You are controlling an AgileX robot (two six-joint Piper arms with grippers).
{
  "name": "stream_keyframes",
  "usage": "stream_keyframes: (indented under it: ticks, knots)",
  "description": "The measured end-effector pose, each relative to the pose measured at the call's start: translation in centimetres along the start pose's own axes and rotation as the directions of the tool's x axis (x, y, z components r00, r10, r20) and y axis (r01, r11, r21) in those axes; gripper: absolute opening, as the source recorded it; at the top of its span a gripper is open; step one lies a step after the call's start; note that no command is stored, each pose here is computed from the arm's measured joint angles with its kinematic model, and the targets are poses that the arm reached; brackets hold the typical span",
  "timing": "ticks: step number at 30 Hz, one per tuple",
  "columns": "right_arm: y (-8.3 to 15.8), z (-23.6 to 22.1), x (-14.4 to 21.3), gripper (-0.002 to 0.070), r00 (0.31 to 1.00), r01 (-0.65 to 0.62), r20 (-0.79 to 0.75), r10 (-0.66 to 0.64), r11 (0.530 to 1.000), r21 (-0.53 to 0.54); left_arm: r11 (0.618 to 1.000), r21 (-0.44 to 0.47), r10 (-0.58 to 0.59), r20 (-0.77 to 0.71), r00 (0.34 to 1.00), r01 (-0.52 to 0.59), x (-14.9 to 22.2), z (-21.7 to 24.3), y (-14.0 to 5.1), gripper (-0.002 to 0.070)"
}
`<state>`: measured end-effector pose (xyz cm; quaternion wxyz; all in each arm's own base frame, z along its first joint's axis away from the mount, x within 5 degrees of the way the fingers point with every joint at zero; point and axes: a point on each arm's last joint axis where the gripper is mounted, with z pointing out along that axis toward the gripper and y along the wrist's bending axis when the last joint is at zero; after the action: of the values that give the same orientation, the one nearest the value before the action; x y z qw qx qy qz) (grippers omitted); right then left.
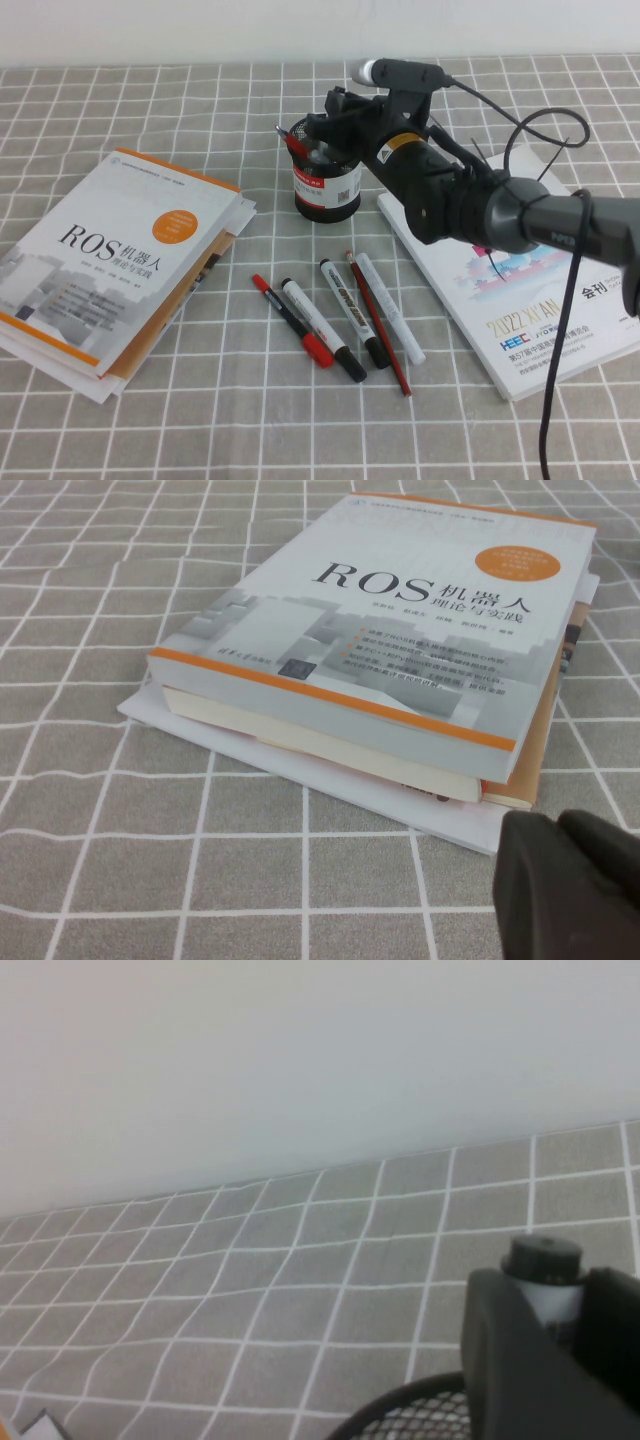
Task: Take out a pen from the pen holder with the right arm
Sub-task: 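Take a marker out of the pen holder and lay it on the table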
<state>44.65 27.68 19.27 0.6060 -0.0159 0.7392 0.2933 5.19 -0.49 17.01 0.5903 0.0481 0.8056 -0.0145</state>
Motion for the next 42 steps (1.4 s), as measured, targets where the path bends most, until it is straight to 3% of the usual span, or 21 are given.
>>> stream_keyframes:
  ticks: [15,25,30,35,42]
  knots:
    - [3.5,-2.7,-6.8,0.0095,0.985,0.173,0.037,-0.171,0.982,-0.076,1.000,0.000,0.000,0.000,1.000,0.000,0.0,0.0,0.0,-0.0003]
    - [7.5,-9.0,-15.9,0.0092,0.947,0.319,0.067,-0.313,0.941,-0.112,1.000,0.000,0.000,0.000,1.000,0.000,0.0,0.0,0.0,-0.0003]
    - [8.2,-13.1,-18.8,0.0092,0.936,0.339,-0.071,-0.345,0.937,-0.082,1.000,0.000,0.000,0.000,1.000,0.000,0.0,0.0,0.0,-0.0003]
    - [8.5,-16.0,-18.6,0.0092,0.891,0.340,-0.297,-0.342,0.939,-0.061,1.000,0.000,0.000,0.000,1.000,0.000,0.0,0.0,0.0,-0.0003]
    - [6.9,-16.7,-14.2,0.0092,0.678,0.337,-0.686,-0.264,0.941,-0.029,1.000,0.000,0.000,0.000,1.000,0.000,0.0,0.0,0.0,-0.0003]
